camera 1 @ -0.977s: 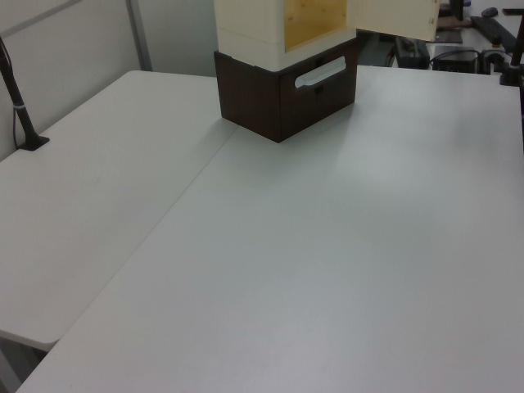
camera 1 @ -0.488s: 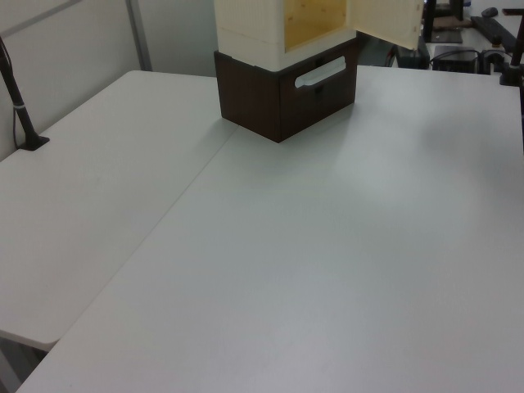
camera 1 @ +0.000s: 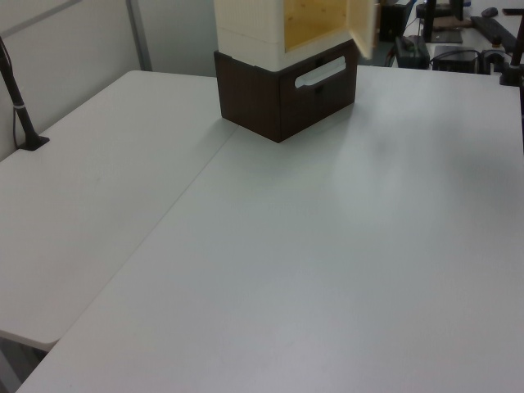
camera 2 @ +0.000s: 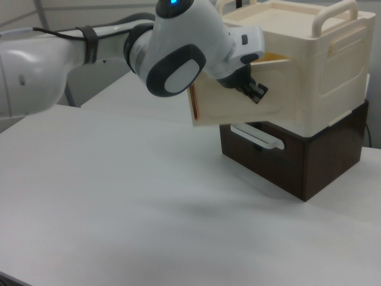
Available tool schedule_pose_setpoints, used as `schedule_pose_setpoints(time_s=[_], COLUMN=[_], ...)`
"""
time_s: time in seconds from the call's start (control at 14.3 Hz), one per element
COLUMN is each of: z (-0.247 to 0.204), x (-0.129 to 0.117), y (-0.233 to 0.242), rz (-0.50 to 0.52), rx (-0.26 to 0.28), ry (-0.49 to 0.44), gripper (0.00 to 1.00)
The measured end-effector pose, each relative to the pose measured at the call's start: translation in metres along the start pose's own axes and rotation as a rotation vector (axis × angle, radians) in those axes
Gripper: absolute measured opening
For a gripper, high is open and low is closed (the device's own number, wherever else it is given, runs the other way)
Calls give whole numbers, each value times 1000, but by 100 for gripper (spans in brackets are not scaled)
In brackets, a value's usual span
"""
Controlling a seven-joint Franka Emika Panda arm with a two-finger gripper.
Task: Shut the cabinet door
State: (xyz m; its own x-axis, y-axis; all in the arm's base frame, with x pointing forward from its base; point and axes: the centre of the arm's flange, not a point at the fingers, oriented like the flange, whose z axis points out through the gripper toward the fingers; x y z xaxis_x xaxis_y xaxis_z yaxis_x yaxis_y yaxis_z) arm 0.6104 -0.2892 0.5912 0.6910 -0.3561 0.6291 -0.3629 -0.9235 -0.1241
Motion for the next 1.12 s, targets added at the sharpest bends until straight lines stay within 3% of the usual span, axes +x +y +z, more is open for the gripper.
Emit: schedule_pose_setpoints(time_s=[0.28, 0.63, 1.12], z=[30, 41, 48], x=[5, 10, 14], y=[-22, -21, -20], rz=[101, 181, 219], rx=[44, 63, 67], ry=[144, 243, 280], gripper=[0, 0, 0])
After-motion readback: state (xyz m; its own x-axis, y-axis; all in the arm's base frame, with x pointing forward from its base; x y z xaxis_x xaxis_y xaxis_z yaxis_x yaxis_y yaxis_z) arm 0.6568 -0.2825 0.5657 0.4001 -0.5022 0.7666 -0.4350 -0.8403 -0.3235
